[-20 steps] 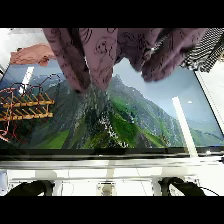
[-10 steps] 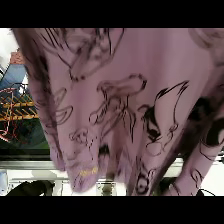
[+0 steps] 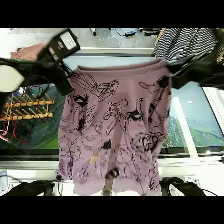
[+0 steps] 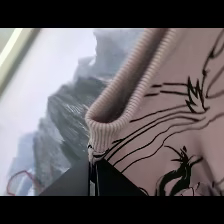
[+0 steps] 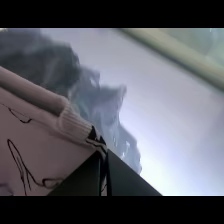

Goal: Fold the clothes and pants, and hang the long-sleeved shirts on hangers.

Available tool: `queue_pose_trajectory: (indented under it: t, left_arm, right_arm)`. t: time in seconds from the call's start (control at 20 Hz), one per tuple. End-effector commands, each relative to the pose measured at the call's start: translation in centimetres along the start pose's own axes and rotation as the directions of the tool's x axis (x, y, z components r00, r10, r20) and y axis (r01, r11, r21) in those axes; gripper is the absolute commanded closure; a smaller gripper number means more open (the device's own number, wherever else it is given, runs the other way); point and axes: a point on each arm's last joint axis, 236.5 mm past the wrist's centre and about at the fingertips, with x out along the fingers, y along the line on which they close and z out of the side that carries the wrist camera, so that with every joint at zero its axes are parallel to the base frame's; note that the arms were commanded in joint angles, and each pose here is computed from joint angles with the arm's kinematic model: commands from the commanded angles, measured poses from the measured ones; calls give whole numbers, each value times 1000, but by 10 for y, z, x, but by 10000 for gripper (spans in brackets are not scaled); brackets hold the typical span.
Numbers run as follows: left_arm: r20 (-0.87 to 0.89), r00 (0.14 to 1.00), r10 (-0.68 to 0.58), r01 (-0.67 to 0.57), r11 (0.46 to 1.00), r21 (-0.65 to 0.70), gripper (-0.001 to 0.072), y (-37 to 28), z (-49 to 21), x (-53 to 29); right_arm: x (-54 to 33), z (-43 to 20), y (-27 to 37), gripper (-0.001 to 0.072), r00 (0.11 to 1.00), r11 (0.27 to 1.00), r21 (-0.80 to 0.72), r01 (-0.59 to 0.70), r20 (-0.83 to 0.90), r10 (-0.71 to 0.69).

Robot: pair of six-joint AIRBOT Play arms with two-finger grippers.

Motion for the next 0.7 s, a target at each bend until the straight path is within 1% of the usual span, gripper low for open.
queue_pose_trajectory:
  t: [0.0,0.2,0.3,0.4,0.45,0.5,0.55,0.65]
  left_arm:
    - [36,995,92,-89,994,-69,680,18,-14,48]
    - [-13,999,43,-44,997,-70,680,4,-32,83]
    - [-17,999,49,-51,996,-75,680,5,-39,98]
    - [16,997,81,-80,993,-83,680,12,-33,105]
    - [36,997,71,-66,991,-113,680,9,-28,105]
    - [41,998,39,-33,989,-144,680,1,-27,105]
    - [23,999,-25,29,985,-168,679,-14,-31,106]
    - [-72,980,-183,167,968,-188,679,-54,-56,109]
  right_arm:
    - [51,-44,-17,688,997,998,31,49,-53,-47]
    - [80,-66,-20,688,995,999,39,27,-102,-23]
    - [88,-60,-35,687,995,996,29,83,-63,-82]
    - [89,-49,-52,687,989,989,12,149,-10,-149]
    - [89,-49,-49,687,991,991,8,135,-13,-135]
    - [91,-57,-36,687,996,997,-3,80,-44,-80]
    - [91,-67,-21,687,996,1000,-16,16,-89,-18]
    - [89,-89,8,685,980,994,-24,-108,-173,103]
